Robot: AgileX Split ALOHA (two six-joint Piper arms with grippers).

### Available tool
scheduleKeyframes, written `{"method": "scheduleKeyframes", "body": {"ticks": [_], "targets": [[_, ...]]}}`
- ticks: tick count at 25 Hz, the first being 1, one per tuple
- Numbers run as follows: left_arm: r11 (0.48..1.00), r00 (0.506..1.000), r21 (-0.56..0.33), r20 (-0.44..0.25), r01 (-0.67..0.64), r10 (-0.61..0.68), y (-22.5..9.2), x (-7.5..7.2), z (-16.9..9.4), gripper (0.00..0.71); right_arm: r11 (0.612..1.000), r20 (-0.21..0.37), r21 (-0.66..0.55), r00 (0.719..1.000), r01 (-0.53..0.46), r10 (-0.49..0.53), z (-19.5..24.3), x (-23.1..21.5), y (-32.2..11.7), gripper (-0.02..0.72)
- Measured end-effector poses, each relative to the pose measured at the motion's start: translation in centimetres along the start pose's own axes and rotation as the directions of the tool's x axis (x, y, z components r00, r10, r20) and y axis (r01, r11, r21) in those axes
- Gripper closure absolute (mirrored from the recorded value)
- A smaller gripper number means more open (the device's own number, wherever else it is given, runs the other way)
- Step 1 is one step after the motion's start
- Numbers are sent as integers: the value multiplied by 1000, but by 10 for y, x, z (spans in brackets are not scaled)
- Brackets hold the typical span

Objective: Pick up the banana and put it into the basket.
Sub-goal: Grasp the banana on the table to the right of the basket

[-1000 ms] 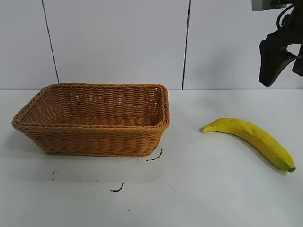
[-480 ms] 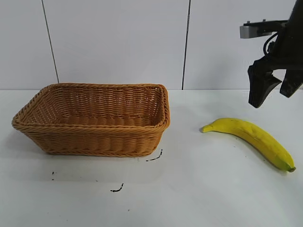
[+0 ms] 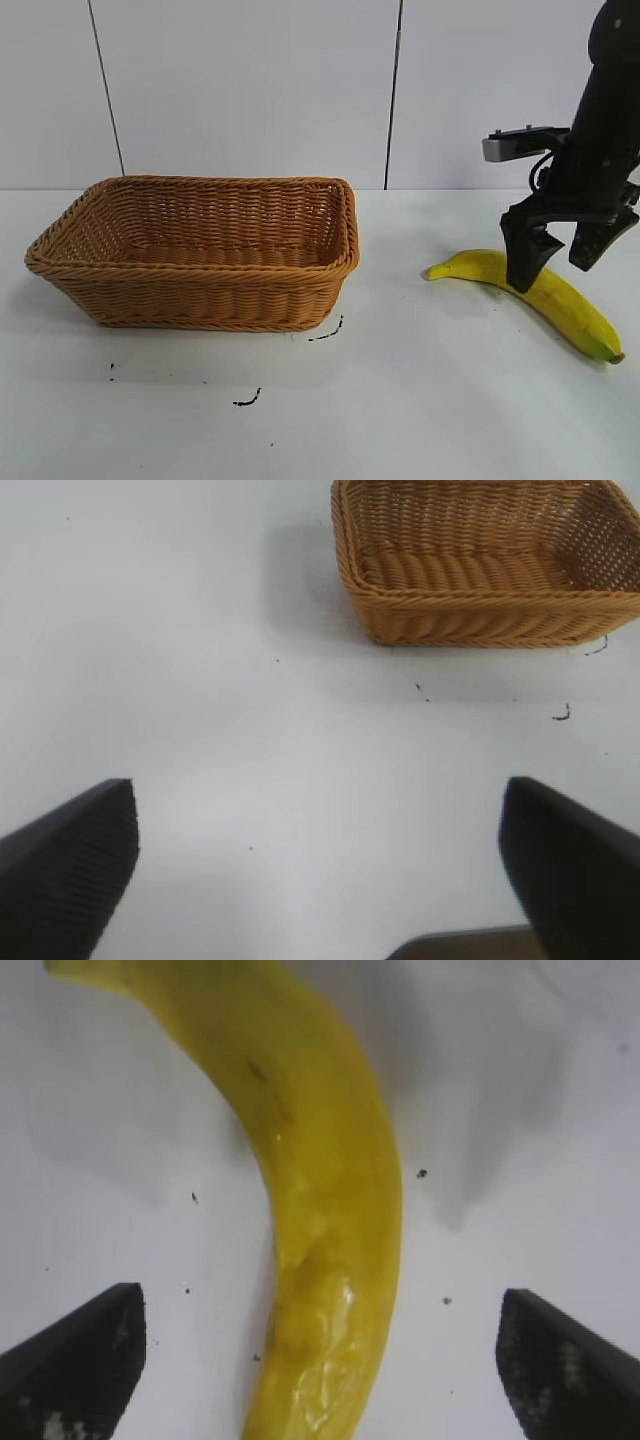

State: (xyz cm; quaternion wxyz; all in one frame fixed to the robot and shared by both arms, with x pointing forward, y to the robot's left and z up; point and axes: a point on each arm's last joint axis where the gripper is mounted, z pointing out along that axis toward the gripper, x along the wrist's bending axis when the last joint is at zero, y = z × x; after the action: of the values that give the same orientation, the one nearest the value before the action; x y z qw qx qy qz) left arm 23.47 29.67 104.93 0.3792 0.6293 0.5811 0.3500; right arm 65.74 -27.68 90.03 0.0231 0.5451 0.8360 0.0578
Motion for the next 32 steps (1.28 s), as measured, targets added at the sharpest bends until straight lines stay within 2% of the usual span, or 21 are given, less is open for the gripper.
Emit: {"method": "scheduleKeyframes", "body": {"ticks": [10,21,25,27,29,32], "targets": [[1000,1000,0,0,0,0,0,0,0,15,1000,12,7,1000,26,-26,4,15,5,27],[1000,1000,0,0,0,0,0,0,0,15,999,22,34,1000,-2,1,18,13,4,34],[1000,1000,0,0,0,0,0,0,0,15,999,33,33,999,-2,1,18,12,4,143],[1000,1000,0,0,0,0,0,0,0,15,999,44,36,999,-14,13,18,11,4,244],[1000,1000,0,1,0,0,0,0,0,15,999,60,40,998,-19,16,18,10,3,400],[1000,1000,0,1,0,0,0,0,0,15,999,82,44,997,-10,7,17,8,3,386]]}}
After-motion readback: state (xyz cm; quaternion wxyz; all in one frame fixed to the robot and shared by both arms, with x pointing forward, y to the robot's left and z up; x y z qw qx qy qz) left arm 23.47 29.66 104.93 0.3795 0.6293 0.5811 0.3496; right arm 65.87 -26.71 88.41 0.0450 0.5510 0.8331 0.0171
